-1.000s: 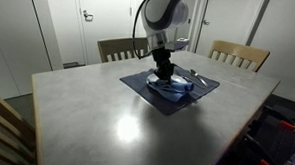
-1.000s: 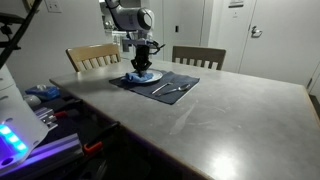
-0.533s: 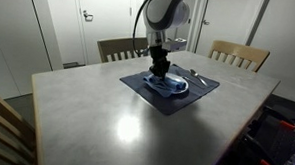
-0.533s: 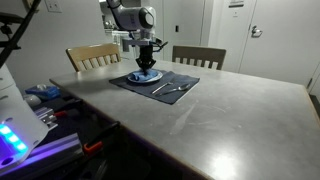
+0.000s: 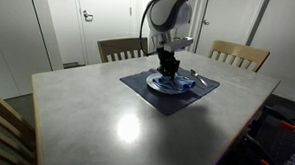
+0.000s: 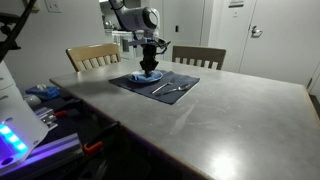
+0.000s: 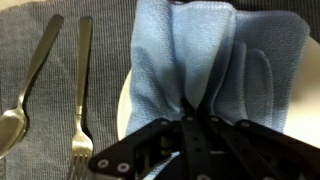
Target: Use the blue towel to wipe the plate
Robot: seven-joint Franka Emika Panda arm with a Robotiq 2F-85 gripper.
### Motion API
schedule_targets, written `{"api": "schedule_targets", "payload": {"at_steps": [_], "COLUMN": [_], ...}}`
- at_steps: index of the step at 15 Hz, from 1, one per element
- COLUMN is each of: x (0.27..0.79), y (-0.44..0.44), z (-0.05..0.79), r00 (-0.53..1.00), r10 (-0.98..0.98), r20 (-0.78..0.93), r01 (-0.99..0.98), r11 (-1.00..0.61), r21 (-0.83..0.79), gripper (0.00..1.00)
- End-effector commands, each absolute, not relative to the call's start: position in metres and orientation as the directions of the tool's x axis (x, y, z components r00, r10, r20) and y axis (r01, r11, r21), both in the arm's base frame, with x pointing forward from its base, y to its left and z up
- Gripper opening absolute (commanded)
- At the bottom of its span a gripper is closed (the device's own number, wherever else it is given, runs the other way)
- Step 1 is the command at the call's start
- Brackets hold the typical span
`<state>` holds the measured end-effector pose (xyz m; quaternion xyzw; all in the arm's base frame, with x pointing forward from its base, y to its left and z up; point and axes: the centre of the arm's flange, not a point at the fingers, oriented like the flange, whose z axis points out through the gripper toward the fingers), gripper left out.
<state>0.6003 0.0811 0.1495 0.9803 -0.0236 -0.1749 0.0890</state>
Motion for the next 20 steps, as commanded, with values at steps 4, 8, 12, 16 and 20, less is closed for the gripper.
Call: {"api": "schedule_targets", "payload": {"at_steps": [4,8,12,16,20], "x": [0.591,0.593,0.594,0.595,0.595], "y": [0.089,0.103,0.107,0.102,0.107], "z": [0.133,0.131,0.134,0.15,0.176], "r00": [0.867,0.865,0.876,0.892,0.921], "r10": [-0.042,0.063,0.1,0.087,0.087], "r20": [-0.497,-0.498,-0.471,-0.444,-0.38], "r01": [0.068,0.151,0.166,0.15,0.148], "r11": [-0.977,-0.979,-0.981,-0.983,-0.98], "r21": [0.202,0.139,0.1,0.109,0.134], "gripper": [0.01,0.01,0.01,0.01,0.01]}}
